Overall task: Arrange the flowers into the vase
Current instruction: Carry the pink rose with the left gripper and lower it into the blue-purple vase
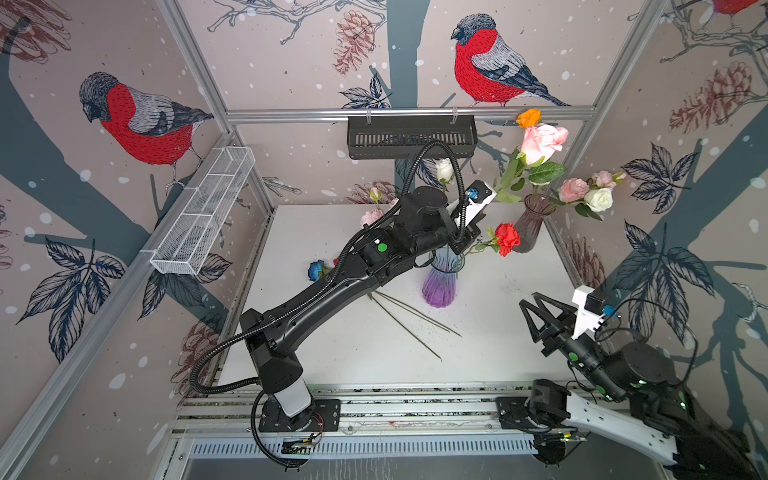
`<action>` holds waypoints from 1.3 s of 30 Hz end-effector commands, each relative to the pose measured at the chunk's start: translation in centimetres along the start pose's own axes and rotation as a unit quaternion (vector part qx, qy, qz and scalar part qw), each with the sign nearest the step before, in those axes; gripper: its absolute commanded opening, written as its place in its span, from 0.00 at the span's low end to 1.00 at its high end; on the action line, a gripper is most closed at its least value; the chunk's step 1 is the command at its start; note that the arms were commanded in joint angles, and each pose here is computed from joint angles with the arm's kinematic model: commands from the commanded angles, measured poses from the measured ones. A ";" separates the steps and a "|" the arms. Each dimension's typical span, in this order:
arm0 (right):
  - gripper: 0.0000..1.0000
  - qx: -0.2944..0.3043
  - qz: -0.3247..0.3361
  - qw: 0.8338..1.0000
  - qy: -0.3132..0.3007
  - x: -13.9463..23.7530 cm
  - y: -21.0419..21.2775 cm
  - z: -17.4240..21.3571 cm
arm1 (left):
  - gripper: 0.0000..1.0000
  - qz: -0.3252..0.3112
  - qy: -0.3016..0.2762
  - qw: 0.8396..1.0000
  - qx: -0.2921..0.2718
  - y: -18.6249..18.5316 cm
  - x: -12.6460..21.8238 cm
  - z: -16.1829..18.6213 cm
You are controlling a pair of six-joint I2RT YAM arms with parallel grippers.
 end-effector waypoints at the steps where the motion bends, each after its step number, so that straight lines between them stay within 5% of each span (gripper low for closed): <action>1: 0.50 -0.003 0.020 1.000 -0.001 0.3 -0.8 0.0 | 0.00 -0.019 0.003 1.000 -0.015 0.5 0.8 -0.1; 12: 0.49 -0.023 0.016 1.000 -0.008 0.2 -0.7 -0.2 | 0.00 -0.003 -0.071 0.997 -0.005 -0.2 4.0 -4.5; 39: 0.48 -0.039 0.004 0.999 -0.008 0.4 -0.7 -0.4 | 0.00 0.019 -0.080 0.996 -0.017 -0.8 2.9 -5.4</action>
Point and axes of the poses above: each gripper's point midway between its finger pads, its own x axis back along the fingers, its own y axis along the line the jaws close on, z = x × y, the point moved 3 cm from there along x, back along the fingers, and after that the axes turned 14 degrees about x, right-handed, at the moved point
